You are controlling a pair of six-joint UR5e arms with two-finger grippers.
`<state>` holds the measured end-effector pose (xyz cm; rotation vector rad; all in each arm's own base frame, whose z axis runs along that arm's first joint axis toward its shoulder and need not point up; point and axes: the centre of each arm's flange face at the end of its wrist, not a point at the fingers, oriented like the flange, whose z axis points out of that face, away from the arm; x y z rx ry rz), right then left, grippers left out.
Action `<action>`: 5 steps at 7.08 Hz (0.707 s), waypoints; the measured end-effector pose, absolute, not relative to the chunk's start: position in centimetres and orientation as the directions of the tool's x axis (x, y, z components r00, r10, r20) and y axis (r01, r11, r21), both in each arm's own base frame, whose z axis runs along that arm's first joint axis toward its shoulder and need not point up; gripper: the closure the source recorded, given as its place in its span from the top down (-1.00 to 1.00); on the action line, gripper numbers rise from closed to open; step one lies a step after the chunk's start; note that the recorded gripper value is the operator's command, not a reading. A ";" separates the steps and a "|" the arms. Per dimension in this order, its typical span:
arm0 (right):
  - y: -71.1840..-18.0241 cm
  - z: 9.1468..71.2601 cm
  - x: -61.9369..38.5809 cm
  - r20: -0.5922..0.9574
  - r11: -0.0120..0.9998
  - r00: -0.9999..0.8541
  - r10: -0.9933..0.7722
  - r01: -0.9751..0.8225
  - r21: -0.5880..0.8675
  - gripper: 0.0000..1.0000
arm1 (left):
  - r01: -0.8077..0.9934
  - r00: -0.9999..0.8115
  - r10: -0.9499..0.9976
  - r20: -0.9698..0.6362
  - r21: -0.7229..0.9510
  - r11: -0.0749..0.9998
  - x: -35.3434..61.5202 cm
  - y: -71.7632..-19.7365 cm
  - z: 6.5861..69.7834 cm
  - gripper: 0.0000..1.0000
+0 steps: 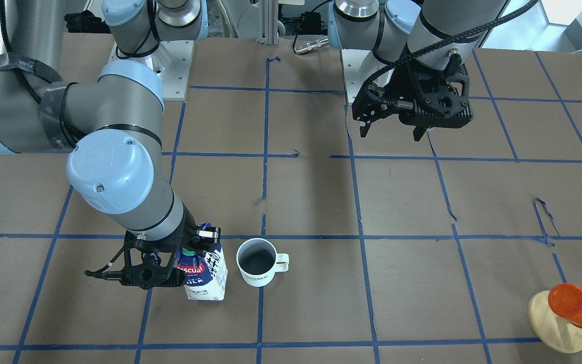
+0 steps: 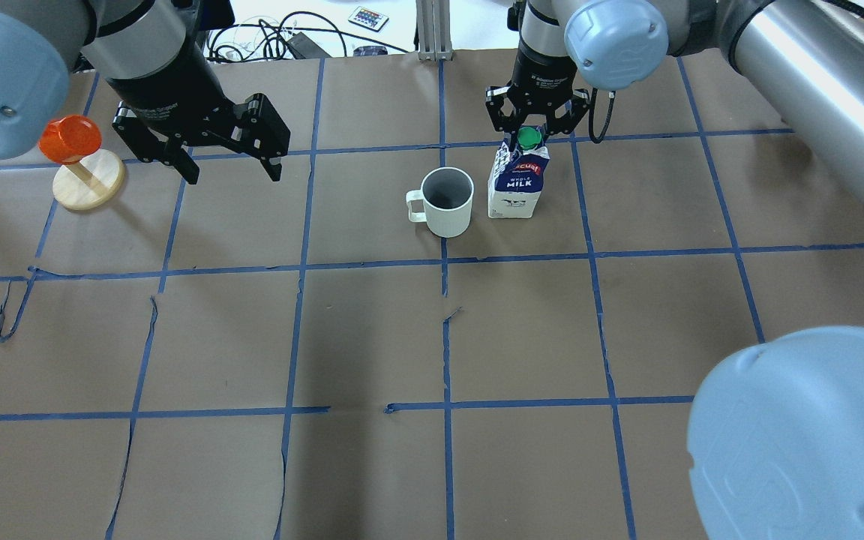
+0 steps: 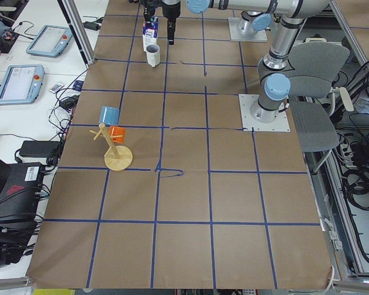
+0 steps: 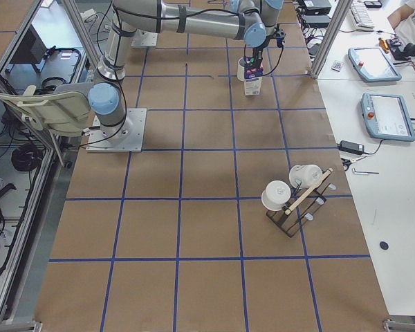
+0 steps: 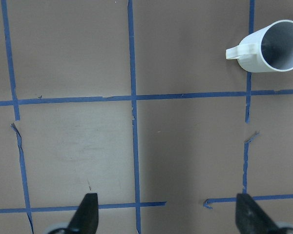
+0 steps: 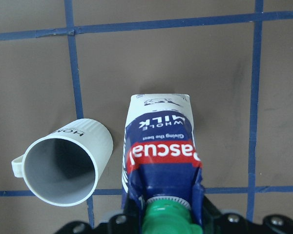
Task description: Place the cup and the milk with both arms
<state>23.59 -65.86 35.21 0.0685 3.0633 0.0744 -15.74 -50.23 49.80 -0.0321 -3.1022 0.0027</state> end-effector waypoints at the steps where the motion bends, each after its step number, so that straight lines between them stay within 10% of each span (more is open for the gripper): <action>1: -65.9 35.0 24.0 -0.078 0.997 -0.996 0.052 0.048 0.053 -0.41 | 0.019 -0.999 0.019 0.040 -0.003 1.000 -15.7 -50.2 49.9 1.00; 2: -66.0 35.0 24.5 -0.079 0.997 -0.995 0.055 0.051 0.052 -0.40 | 0.018 -0.999 0.018 0.040 -0.005 1.000 -15.7 -50.2 49.9 1.00; 5: -66.0 35.1 25.7 -0.078 0.997 -0.995 0.062 0.058 0.047 0.61 | 0.017 -0.999 0.018 0.041 -0.004 1.000 -15.7 -50.1 49.9 1.00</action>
